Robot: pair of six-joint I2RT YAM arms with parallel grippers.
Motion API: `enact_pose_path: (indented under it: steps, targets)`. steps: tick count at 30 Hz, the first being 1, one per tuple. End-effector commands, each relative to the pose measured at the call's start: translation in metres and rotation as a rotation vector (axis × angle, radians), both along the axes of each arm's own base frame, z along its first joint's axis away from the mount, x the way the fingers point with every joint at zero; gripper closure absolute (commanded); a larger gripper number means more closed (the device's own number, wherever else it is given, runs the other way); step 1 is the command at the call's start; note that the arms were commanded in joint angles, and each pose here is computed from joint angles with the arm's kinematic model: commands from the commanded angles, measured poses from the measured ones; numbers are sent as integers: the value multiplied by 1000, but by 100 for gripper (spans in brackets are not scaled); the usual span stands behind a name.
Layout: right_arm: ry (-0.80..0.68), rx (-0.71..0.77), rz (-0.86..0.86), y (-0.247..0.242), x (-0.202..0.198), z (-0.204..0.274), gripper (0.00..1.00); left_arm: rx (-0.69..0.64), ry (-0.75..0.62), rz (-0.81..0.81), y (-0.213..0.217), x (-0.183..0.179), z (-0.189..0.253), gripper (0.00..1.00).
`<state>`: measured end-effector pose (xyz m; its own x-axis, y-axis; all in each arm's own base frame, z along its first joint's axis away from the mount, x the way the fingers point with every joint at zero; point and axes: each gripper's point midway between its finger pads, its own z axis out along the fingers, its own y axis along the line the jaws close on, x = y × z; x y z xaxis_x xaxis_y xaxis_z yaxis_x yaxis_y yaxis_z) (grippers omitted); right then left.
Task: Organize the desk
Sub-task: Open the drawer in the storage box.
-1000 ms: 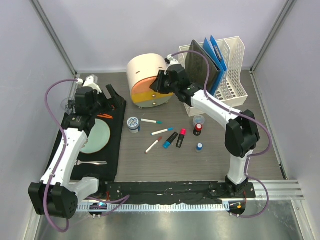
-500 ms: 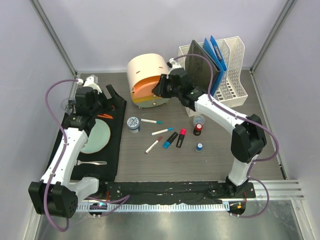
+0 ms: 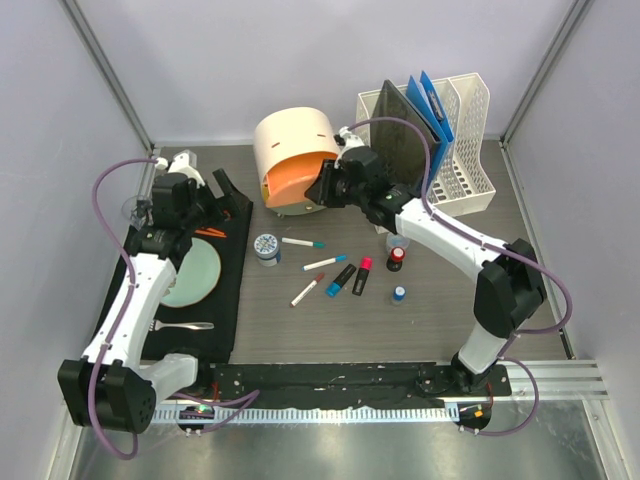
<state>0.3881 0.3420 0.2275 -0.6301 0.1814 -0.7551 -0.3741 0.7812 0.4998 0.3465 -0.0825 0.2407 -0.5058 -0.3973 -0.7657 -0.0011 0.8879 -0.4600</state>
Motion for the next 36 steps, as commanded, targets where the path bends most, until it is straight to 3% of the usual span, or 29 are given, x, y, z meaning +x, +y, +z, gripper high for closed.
enact_pose_path:
  steps: [1,15,23,31,36]
  targets:
    - [-79,66,15,0,-16,45,82,-11,-23,7,-1,5,6,0]
    - [-41,44,27,-2,-29,28,80,-12,-8,3,-1,4,0,0]
    - [-34,29,42,-1,-31,26,74,-14,-4,-2,-2,3,-3,0]
    - [-47,28,50,-2,-34,35,41,-18,1,-12,-4,2,-4,0]
    - [-57,34,61,-5,-40,43,37,-18,1,-12,-4,0,-4,0]
